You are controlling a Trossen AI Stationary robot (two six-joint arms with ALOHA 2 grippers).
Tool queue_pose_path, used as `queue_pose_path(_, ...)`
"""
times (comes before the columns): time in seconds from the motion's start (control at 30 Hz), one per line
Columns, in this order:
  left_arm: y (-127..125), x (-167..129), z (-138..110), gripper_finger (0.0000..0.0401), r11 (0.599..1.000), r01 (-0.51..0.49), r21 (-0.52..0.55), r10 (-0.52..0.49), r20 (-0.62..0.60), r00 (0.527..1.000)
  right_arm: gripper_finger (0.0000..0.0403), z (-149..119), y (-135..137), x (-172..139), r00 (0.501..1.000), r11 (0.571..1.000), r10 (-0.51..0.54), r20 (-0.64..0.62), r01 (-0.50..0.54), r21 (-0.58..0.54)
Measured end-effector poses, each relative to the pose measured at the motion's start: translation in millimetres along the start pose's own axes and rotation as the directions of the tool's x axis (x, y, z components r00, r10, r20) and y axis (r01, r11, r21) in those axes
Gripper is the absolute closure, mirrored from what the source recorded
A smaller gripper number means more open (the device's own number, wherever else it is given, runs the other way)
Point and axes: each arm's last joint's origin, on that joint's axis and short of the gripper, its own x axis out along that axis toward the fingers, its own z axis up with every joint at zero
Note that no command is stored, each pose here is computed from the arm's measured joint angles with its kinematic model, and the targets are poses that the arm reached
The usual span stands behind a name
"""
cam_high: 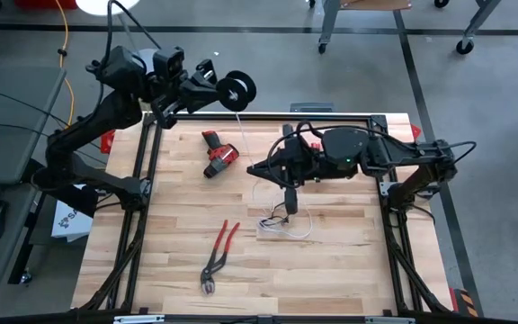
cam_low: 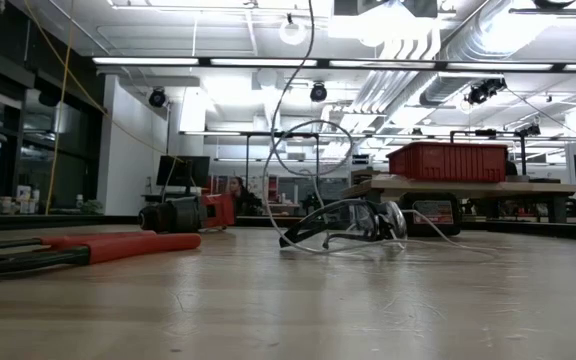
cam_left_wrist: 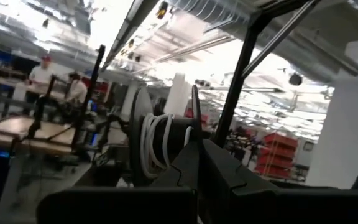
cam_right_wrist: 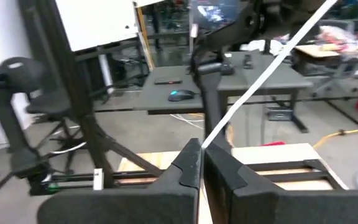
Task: Coil cords
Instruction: Coil the white wire onto the black spool
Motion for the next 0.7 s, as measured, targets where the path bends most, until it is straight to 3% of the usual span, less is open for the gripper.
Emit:
queue_pose_path(0.3,-2.5,-13.2,-25.3,0.0401,0.979,-0.145,-0.141,0.102,-0.274,0.956,0.0403,0.0,6.3,-6.8,0.992,0.992,0.122,-0.029,-0.123,-0.021)
queue_pose_path(0.53,-15.3,-20.8,-32.2,0.0401,0.965,-0.163,-0.205,0.08,-0.362,0.929,0.0403,1.4,4.9,-19.1,0.991,0.992,0.118,-0.065,-0.12,-0.027)
queue_pose_path(0.7,-21.4,-21.0,-45.5,0.0401,0.941,-0.163,-0.296,0.008,-0.462,0.887,0.0403,3.0,-0.5,-20.1,0.993,0.993,0.099,-0.06,-0.102,-0.052)
